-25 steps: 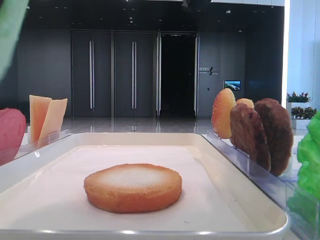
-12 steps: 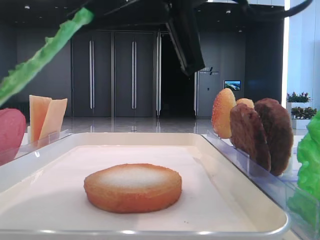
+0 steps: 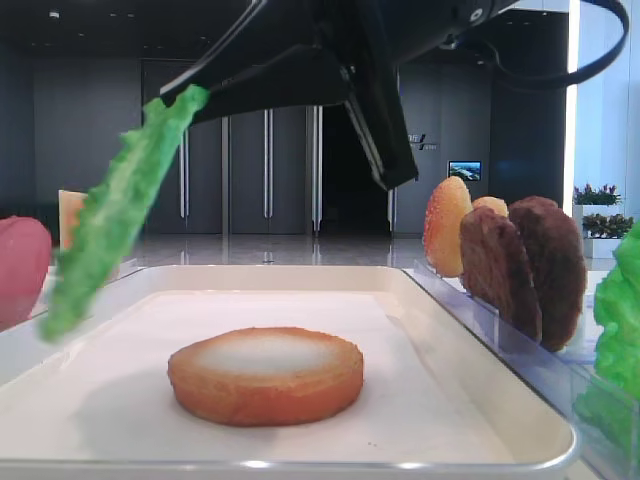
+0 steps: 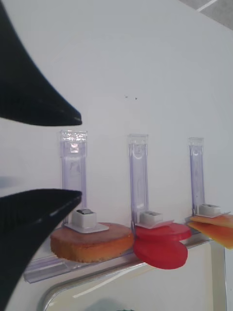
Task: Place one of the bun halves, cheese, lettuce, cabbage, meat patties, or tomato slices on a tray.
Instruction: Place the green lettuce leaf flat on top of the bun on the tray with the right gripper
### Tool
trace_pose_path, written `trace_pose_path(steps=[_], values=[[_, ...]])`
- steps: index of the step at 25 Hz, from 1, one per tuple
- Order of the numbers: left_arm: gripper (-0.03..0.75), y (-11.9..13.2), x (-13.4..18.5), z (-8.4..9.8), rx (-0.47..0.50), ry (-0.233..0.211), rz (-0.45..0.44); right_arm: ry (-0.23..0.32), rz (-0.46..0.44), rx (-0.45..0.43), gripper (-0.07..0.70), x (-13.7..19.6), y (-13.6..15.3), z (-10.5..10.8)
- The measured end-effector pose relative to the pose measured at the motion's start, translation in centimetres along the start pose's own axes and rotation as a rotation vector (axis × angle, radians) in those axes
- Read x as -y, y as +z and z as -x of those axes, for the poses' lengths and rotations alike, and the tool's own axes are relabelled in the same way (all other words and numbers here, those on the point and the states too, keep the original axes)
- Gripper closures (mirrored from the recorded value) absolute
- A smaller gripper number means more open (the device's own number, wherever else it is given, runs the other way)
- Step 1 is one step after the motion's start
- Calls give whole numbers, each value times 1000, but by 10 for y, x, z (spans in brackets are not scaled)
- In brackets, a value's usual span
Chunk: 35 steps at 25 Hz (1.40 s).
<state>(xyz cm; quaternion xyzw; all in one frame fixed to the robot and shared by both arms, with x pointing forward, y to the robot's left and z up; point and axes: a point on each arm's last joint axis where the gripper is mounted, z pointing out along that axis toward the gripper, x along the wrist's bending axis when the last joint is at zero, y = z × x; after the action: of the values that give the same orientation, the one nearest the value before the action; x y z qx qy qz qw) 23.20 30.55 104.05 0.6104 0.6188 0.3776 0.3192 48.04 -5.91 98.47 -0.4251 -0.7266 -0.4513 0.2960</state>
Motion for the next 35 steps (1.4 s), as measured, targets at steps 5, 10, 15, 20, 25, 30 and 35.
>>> trace_pose_path(steps=[5,10,15,20,25,30,35], values=[[388,0,0,0,0,0,0,-5,15,30,596,-4,-9,9],[388,0,0,0,0,0,0,-14,7,41,596,-4,-10,10],[388,0,0,0,0,0,0,-28,-5,58,596,-3,-10,12],[388,0,0,0,0,0,0,-45,-35,95,596,0,-10,15],[388,0,0,0,0,0,0,-51,-40,110,596,0,-11,17],[388,0,0,0,0,0,0,-55,-38,123,596,0,-11,18],[388,0,0,0,0,0,0,-62,-46,132,596,1,-11,19]])
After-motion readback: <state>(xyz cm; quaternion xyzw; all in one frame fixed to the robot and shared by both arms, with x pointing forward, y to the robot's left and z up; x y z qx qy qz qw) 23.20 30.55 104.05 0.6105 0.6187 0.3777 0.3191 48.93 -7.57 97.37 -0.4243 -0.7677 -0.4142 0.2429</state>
